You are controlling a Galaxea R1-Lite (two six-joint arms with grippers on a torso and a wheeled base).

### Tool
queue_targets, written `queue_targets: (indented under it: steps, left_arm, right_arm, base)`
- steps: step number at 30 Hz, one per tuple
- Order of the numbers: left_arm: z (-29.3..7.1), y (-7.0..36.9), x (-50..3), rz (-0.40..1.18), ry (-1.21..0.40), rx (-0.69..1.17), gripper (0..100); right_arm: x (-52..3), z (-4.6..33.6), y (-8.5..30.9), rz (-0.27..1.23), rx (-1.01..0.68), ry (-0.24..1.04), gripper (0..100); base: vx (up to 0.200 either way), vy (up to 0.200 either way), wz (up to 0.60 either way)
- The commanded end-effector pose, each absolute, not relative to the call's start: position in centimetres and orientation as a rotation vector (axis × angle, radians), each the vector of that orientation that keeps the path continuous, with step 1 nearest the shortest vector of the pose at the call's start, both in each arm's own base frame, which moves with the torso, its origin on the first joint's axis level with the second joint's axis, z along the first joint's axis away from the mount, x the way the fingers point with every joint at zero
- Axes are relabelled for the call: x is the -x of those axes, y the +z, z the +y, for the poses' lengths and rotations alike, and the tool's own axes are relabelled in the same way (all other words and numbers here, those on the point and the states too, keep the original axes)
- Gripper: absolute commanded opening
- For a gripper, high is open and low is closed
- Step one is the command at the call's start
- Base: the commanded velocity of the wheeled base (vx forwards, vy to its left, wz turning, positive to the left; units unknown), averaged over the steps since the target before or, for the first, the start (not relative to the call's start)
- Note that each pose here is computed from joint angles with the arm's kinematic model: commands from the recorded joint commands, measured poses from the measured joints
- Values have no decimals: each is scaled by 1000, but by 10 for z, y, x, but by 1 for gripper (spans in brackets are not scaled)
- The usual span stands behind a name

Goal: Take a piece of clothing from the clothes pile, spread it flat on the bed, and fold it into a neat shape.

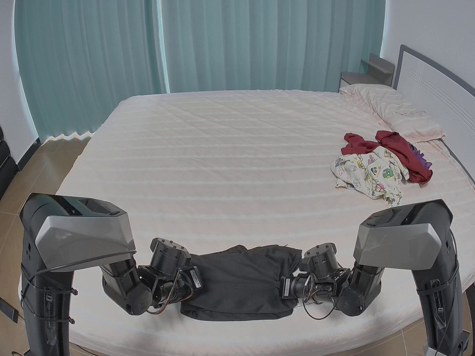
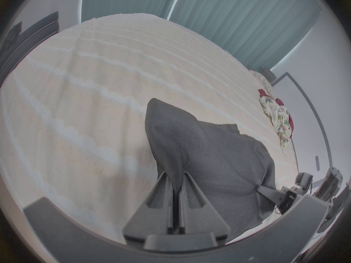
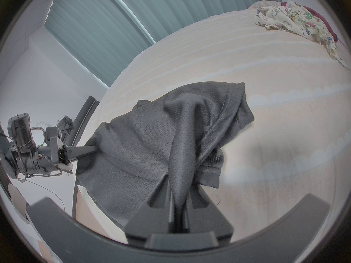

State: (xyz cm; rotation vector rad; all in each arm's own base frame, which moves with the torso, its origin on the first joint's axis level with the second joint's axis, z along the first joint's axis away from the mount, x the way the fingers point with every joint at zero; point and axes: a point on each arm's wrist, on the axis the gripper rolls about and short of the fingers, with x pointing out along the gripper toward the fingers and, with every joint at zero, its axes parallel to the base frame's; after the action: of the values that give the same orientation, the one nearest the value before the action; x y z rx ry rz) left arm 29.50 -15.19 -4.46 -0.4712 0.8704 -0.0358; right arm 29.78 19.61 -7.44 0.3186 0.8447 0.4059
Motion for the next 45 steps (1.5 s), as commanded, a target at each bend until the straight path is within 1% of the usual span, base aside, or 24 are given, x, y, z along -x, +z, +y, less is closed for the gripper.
queue_targets:
  steps: [1, 9, 18, 23, 24, 32, 36, 38, 41, 45]
  left_arm:
    - [-152, -36, -296, 849, -34, 499, 0]
    - [-151, -37, -294, 854, -32, 497, 0]
    - [-151, -39, -296, 852, -27, 494, 0]
    - [-150, -40, -297, 852, -19, 495, 0]
    - [-148, -40, -298, 851, -16, 496, 0]
    - [-135, -42, -298, 860, 26, 499, 0]
    - [-130, -41, -298, 857, 43, 503, 0]
    - [-124, -39, -299, 845, 69, 505, 0]
    - [-110, -42, -298, 848, 124, 469, 0]
    - [-106, -48, -294, 868, 125, 430, 0]
  right_arm:
    - [-297, 196, -74, 846, -322, 405, 0]
    - [-298, 196, -72, 800, -338, 424, 0]
    - [-297, 196, -75, 807, -334, 422, 0]
    - [-299, 197, -76, 804, -330, 424, 0]
    - [-299, 196, -77, 805, -329, 423, 100]
    - [-297, 197, -77, 789, -320, 452, 100]
    - [-298, 198, -78, 750, -347, 467, 100]
    - [-296, 203, -79, 745, -344, 496, 100]
    - [-290, 211, -79, 787, -328, 536, 100]
    - [-288, 217, -77, 842, -291, 547, 100]
  base:
    - [0, 0, 0]
    - [0, 0, 0]
    - [0, -200, 0]
    - [0, 0, 0]
    - [0, 0, 0]
    - [0, 0, 0]
    - [0, 0, 0]
    - [0, 0, 0]
    - [0, 0, 0]
    - [0, 0, 0]
